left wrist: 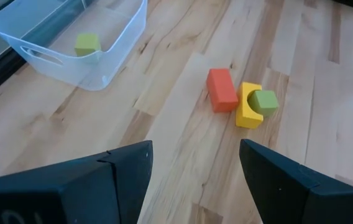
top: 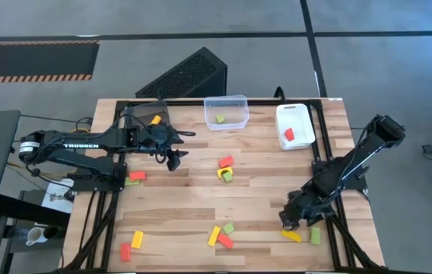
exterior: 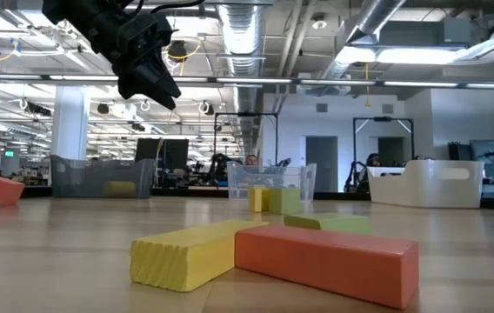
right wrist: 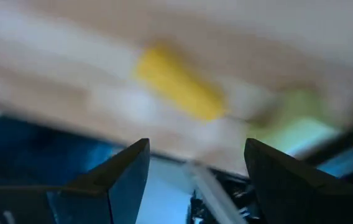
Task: Sort & place blocks by color
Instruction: Put the yellow block into the black bin
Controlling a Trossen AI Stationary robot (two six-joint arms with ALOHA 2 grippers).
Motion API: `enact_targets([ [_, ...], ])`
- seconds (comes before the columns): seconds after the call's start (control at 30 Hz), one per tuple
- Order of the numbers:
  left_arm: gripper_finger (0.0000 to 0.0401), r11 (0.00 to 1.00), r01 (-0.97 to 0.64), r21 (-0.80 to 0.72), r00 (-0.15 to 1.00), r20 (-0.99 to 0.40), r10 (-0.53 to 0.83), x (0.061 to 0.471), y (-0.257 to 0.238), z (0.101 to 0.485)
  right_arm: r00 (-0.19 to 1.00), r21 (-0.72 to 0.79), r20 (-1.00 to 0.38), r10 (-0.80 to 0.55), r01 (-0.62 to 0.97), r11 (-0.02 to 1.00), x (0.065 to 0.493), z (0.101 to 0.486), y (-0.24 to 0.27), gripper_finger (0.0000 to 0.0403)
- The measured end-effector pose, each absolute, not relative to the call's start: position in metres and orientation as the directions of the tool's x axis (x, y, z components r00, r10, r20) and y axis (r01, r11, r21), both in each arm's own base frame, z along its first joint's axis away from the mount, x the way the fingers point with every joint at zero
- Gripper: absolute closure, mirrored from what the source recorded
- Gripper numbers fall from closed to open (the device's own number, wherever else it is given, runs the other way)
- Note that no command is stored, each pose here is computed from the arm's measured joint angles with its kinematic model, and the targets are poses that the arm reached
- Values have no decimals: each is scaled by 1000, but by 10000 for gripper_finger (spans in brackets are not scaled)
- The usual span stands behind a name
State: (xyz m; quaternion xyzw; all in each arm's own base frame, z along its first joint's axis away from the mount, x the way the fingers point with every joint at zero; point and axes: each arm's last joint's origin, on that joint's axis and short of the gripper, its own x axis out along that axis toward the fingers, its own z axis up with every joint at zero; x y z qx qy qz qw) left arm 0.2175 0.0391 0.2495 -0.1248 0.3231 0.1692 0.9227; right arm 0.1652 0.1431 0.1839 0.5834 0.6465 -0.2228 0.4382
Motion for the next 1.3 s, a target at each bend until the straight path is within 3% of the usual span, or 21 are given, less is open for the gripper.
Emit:
enact_targets([
  [0.1, 177, 911, -394, -119, 729, -644, 231, 217, 39, 249, 145, 356, -810, 569, 892, 278, 172, 185, 150, 118],
  [0.5, 177, 914, -393, -104, 721, -651, 237, 216, 39, 248, 75, 346, -861, 503, 811, 472, 194, 144, 167, 118],
  [0.67, 177, 913, -394, -103, 721, -651, 237, 216, 39, 248, 0, 295, -886, 463, 771, 564, 204, 135, 176, 118],
  [0.9, 177, 911, -399, -109, 721, -651, 237, 216, 39, 248, -198, 145, -898, 392, 709, 691, 216, 119, 187, 126],
  [1.03, 177, 911, -396, -116, 722, -653, 231, 216, 39, 248, -236, 107, -914, 331, 646, 756, 225, 120, 193, 169],
  [1.23, 177, 908, -401, -122, 722, -652, 231, 216, 39, 248, -234, 102, -924, 301, 608, 787, 234, 125, 194, 294],
  [1.3, 177, 908, -400, -122, 722, -652, 230, 216, 39, 248, -221, 111, -926, 305, 611, 784, 236, 129, 193, 316],
])
